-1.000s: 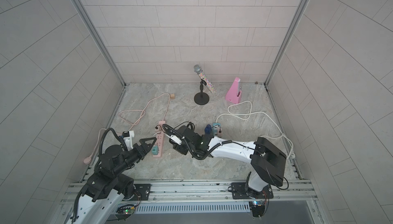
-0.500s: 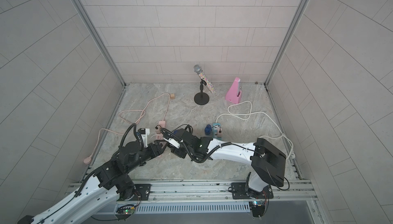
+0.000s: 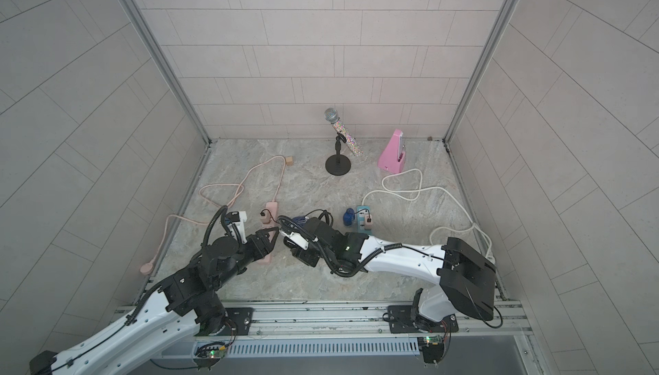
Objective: Unplug the electric shaver
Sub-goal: Remove the charging cable from the electric shaver.
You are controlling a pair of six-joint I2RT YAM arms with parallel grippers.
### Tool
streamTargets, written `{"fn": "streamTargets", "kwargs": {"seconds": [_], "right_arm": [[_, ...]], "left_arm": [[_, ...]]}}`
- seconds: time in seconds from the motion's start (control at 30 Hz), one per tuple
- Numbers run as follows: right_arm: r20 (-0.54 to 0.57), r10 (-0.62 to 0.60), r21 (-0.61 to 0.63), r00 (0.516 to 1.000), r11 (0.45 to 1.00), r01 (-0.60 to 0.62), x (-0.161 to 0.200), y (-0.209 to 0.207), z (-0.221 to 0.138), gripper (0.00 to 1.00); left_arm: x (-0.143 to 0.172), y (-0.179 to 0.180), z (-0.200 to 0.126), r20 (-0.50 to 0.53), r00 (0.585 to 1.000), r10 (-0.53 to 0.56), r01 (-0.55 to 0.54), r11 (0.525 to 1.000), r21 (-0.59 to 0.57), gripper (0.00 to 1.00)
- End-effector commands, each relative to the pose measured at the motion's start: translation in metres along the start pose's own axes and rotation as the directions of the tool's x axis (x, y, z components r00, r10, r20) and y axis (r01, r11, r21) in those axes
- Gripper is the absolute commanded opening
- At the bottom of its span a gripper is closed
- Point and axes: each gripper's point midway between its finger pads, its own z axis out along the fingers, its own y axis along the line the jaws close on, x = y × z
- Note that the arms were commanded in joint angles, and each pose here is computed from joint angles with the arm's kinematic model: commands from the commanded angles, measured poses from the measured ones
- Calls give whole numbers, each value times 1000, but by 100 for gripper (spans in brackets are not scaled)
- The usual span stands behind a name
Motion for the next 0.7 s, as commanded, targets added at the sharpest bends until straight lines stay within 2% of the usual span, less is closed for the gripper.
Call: {"fn": "streamTargets", "kwargs": {"seconds": [0.0, 0.2, 0.67], "right_arm": [[70, 14, -15, 997, 1000, -13, -20, 3, -9, 32], [74, 21, -20, 997, 1000, -19, -20, 4, -8, 32], [84, 28, -29, 996, 999, -26, -21, 6, -8, 32]], "left_arm": [[-6, -9, 4, 33, 999, 2, -3, 1000, 27, 61], [-5, -18, 8, 29, 1000, -5, 2, 997, 80, 55], [2, -13, 15, 7, 1000, -10, 9, 998, 59, 50]]}}
